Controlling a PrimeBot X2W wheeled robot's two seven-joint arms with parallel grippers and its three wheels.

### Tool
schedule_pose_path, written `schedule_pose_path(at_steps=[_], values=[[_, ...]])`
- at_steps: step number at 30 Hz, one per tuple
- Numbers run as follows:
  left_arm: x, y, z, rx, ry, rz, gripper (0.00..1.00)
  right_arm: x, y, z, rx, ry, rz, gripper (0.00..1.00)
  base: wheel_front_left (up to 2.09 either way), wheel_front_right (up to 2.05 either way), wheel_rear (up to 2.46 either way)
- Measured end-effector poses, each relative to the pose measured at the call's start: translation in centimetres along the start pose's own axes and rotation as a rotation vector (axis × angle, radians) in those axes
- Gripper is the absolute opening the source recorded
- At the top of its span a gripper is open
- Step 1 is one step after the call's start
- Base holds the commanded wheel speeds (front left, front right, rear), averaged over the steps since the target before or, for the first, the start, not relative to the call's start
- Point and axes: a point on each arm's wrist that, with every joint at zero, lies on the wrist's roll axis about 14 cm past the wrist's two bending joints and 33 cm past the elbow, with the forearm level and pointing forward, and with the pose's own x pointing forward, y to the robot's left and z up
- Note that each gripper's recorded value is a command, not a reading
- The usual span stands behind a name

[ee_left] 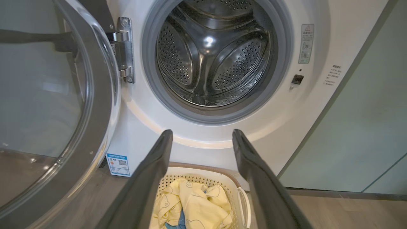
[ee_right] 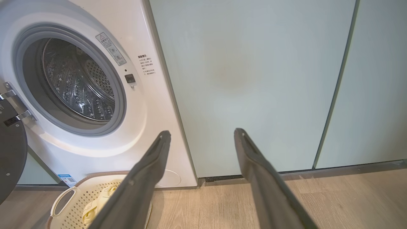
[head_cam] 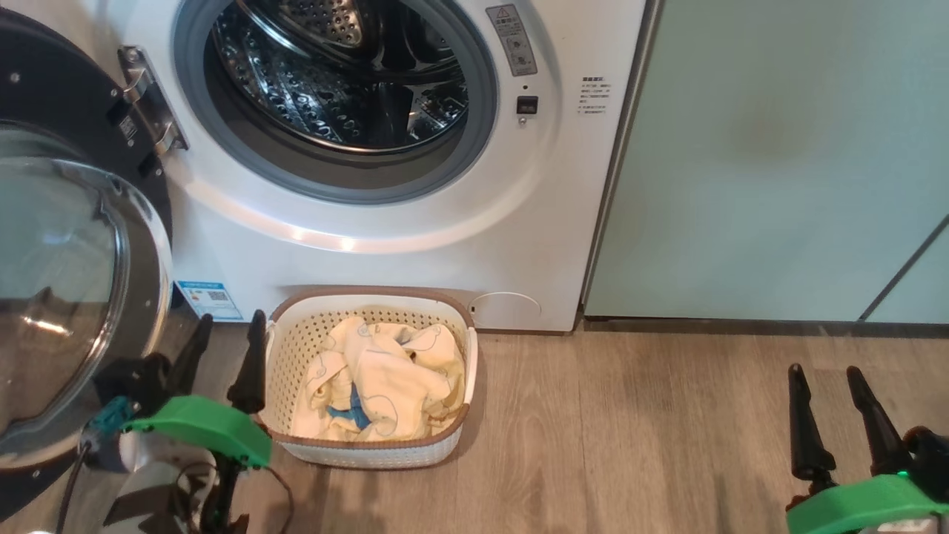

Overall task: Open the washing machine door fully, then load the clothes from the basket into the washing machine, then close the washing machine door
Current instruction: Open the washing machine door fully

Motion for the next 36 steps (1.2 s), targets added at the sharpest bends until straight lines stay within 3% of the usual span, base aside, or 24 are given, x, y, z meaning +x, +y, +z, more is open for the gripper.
schedule_pose_path(at_steps=[36], values=[[-0.4, 0.7, -0.5, -0.003, 0.026, 0.003, 1.0, 0.2, -0.1, -0.1, -0.005, 0.002, -0.002, 1.0, 0.0, 0.0, 0.0]])
